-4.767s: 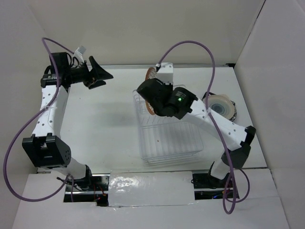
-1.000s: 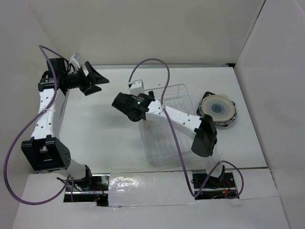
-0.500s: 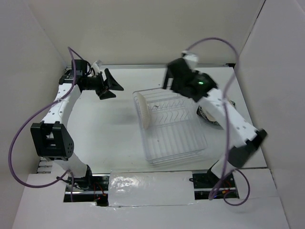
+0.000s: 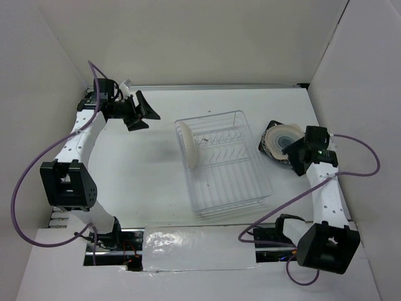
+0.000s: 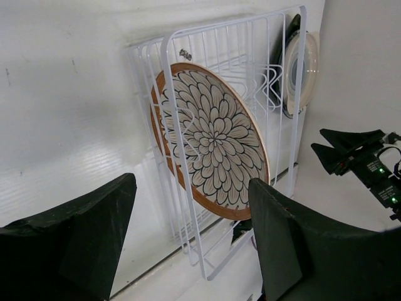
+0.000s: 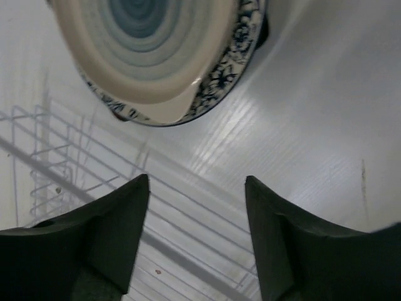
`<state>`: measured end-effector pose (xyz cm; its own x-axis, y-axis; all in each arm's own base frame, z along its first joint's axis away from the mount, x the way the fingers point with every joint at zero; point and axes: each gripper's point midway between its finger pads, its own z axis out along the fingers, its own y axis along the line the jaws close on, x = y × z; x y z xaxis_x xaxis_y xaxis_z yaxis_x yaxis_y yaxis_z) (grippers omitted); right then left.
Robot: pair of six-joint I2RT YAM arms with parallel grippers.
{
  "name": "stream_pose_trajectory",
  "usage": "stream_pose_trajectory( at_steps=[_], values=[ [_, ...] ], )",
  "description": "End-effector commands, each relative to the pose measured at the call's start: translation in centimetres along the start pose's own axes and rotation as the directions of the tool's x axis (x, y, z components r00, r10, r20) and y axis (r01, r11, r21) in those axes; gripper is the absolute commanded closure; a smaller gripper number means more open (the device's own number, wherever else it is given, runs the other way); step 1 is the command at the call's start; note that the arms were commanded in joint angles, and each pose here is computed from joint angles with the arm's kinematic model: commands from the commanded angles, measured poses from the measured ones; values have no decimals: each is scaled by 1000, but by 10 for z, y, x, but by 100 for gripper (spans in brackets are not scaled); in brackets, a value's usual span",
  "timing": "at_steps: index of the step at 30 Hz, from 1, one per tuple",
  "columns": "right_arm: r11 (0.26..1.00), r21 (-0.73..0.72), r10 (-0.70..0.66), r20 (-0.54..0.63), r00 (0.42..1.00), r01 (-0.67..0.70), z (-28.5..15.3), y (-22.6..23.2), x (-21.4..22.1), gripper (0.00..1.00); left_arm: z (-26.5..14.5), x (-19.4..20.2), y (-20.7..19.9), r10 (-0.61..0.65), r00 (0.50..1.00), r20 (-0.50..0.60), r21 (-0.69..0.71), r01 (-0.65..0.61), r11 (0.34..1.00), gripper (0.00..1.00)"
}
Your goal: Load the plates into the dish rack
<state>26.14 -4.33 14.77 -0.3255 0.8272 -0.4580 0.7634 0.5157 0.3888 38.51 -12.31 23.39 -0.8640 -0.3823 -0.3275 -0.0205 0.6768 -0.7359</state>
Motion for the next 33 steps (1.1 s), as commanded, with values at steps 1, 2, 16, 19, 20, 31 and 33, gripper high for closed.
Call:
stream_pose_trajectory(
  at_steps=[1, 2, 16, 19, 20, 31, 33],
  values=[
    [990, -89, 110, 42, 993, -106, 10, 11, -19, 34, -13, -7, -11, 55, 997, 45, -1, -55, 998, 15],
    [991, -75, 117, 52, 992, -113, 15, 6, -22, 36, -14, -8, -11, 58, 997, 47, -2, -58, 998, 15],
    [990, 10, 142, 56, 988, -143, 73, -8, -60, 55, -16, -6, -13, 66, 997, 50, 2, -66, 998, 15],
    [990, 1, 140, 57, 989, -140, 80, -6, -62, 58, -17, -6, -13, 69, 996, 53, -1, -69, 998, 15],
    [990, 0, 138, 52, 989, -139, 81, -5, -62, 59, -17, -6, -13, 70, 996, 52, 1, -70, 998, 15],
    [989, 59, 135, -1, 991, -134, 109, -12, -55, 60, -18, -7, -11, 68, 996, 52, -6, -68, 998, 15],
    [990, 63, 130, -3, 991, -130, 112, -12, -56, 60, -19, -8, -10, 67, 996, 53, -8, -67, 998, 15]
  ],
)
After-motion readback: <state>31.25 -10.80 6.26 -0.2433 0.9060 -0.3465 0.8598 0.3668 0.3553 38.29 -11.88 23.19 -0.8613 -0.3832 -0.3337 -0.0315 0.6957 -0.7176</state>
